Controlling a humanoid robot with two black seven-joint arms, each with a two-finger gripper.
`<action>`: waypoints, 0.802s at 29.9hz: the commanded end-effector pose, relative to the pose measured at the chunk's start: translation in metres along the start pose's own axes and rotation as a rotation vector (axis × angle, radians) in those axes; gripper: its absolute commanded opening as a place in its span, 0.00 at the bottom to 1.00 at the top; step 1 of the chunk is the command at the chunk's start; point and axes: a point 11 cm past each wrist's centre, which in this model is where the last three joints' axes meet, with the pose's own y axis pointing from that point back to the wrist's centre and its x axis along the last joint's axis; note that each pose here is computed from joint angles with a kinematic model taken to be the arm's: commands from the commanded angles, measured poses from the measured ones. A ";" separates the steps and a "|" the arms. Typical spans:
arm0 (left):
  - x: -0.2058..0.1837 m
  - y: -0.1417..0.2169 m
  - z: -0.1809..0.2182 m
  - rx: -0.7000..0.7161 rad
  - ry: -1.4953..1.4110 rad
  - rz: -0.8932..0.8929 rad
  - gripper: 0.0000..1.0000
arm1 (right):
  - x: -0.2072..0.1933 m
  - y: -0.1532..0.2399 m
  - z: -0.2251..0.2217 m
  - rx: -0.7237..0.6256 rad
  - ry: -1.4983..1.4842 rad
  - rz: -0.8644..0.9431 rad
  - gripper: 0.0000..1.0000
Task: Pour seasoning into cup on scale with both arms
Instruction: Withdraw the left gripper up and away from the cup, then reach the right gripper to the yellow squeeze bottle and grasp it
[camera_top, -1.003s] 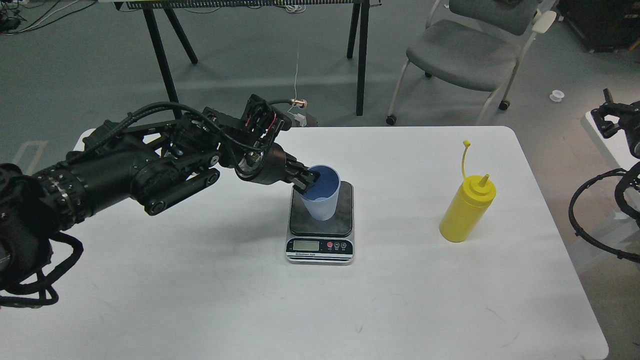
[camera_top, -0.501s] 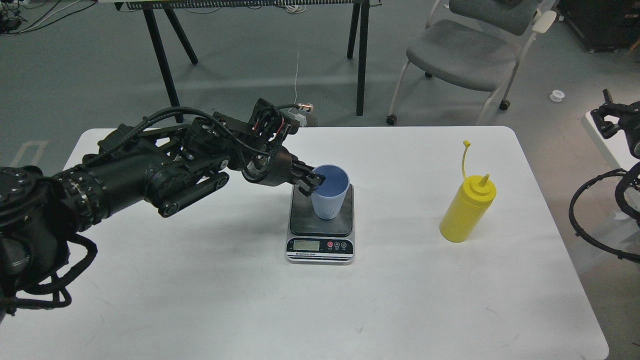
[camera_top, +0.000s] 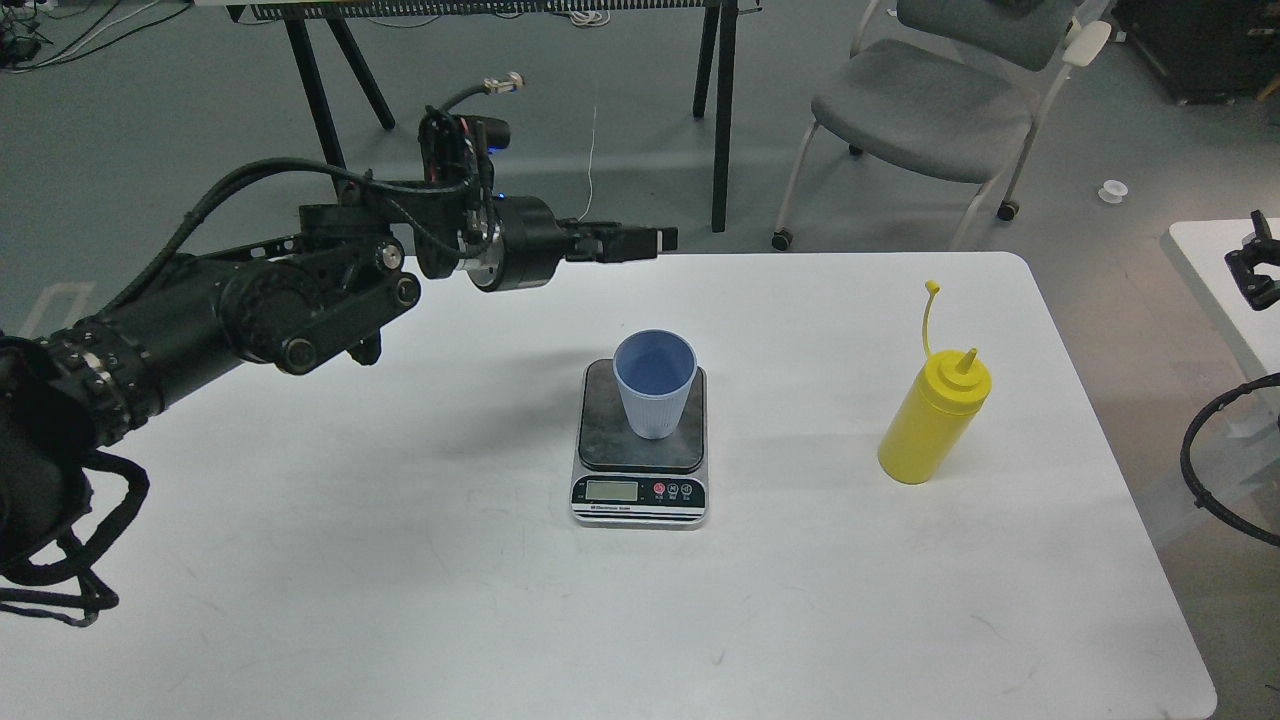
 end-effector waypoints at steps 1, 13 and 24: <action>0.033 0.009 0.012 -0.148 0.377 0.202 0.99 | -0.004 0.019 0.003 -0.054 -0.025 -0.085 1.00; 0.120 0.083 -0.012 -0.595 1.147 0.608 1.00 | -0.027 0.119 0.096 -0.358 -0.189 -0.231 1.00; 0.107 0.109 -0.053 -0.540 1.282 0.671 1.00 | -0.014 0.179 0.189 -0.451 -0.403 -0.119 1.00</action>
